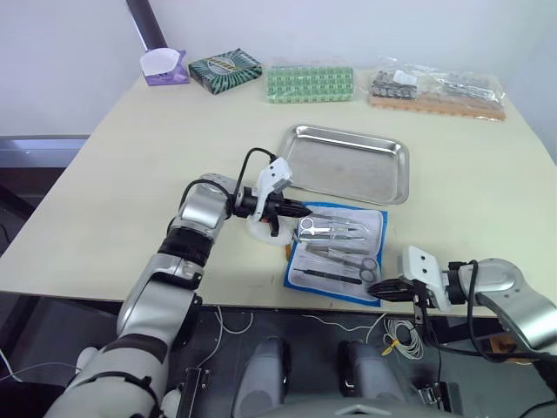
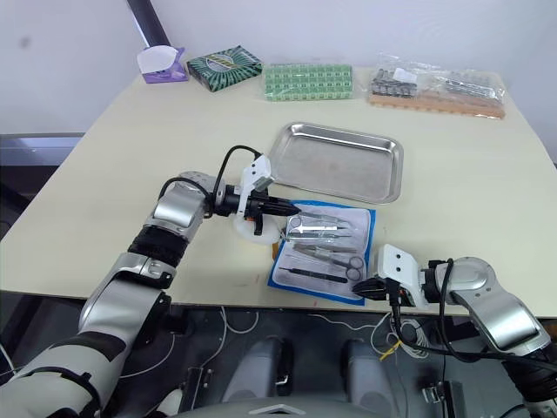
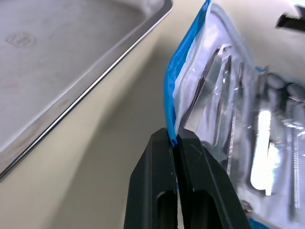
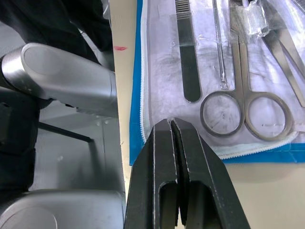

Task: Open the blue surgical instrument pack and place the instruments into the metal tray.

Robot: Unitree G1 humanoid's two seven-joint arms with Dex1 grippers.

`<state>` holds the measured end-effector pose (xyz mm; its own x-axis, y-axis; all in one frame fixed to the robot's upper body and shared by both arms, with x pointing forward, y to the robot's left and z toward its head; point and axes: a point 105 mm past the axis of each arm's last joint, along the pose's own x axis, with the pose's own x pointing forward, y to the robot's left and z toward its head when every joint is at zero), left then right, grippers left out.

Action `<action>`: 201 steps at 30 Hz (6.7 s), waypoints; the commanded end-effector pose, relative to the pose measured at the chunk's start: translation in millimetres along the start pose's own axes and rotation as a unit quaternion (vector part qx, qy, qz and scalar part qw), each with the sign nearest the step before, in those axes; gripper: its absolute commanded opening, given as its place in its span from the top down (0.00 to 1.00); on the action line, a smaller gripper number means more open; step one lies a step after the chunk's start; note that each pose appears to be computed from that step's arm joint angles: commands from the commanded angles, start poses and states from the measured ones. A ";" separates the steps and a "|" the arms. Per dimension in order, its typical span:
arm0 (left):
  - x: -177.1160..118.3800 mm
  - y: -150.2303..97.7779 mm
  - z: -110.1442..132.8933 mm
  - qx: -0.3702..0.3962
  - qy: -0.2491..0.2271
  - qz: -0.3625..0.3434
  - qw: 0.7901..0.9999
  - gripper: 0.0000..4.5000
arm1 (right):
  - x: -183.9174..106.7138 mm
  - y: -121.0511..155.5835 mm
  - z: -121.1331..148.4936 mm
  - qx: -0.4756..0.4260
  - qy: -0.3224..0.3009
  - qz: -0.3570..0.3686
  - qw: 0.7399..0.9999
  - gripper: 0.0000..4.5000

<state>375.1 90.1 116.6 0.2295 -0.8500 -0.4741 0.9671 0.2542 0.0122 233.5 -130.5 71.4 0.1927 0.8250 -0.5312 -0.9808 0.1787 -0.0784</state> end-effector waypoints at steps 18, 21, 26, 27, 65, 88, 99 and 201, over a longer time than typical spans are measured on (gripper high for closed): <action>-30.5 5.5 4.0 -0.029 -0.064 0.022 0.997 0.51 | -31.4 -6.8 28.1 0.021 -0.087 -0.033 0.995 0.73; -41.8 2.9 1.7 -0.043 -0.073 0.026 0.996 0.27 | -36.5 -6.9 30.5 0.020 -0.093 -0.033 0.995 0.46; -67.5 -6.1 4.6 -0.051 -0.110 0.034 0.992 0.00 | -37.1 -15.4 35.4 0.006 -0.105 -0.047 0.993 0.01; -73.9 -10.0 4.8 -0.049 -0.117 0.034 0.991 0.00 | -35.4 -16.8 36.2 0.003 -0.108 -0.049 0.993 0.01; -104.9 -57.9 30.0 0.058 -0.164 -0.046 0.984 0.00 | 11.7 -51.1 -17.0 0.016 -0.059 -0.042 0.997 0.01; -13.6 -10.9 28.5 0.099 -0.042 -0.008 0.994 0.61 | 17.4 -50.1 -14.1 0.028 -0.074 -0.063 0.995 0.00; 12.3 -7.2 30.8 0.114 0.004 -0.051 0.992 0.61 | 17.9 -49.7 -11.7 0.028 -0.077 -0.070 0.994 0.00; 22.3 -9.9 77.4 0.233 0.243 -0.038 0.941 0.99 | 53.3 -43.1 -38.1 0.054 0.036 -0.047 0.997 0.00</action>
<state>376.7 41.4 146.7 0.1289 -0.4889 -0.8628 0.9732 -0.1047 0.2047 296.5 -101.4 64.3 0.3034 0.8554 -0.4199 -0.9528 0.2658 -0.1470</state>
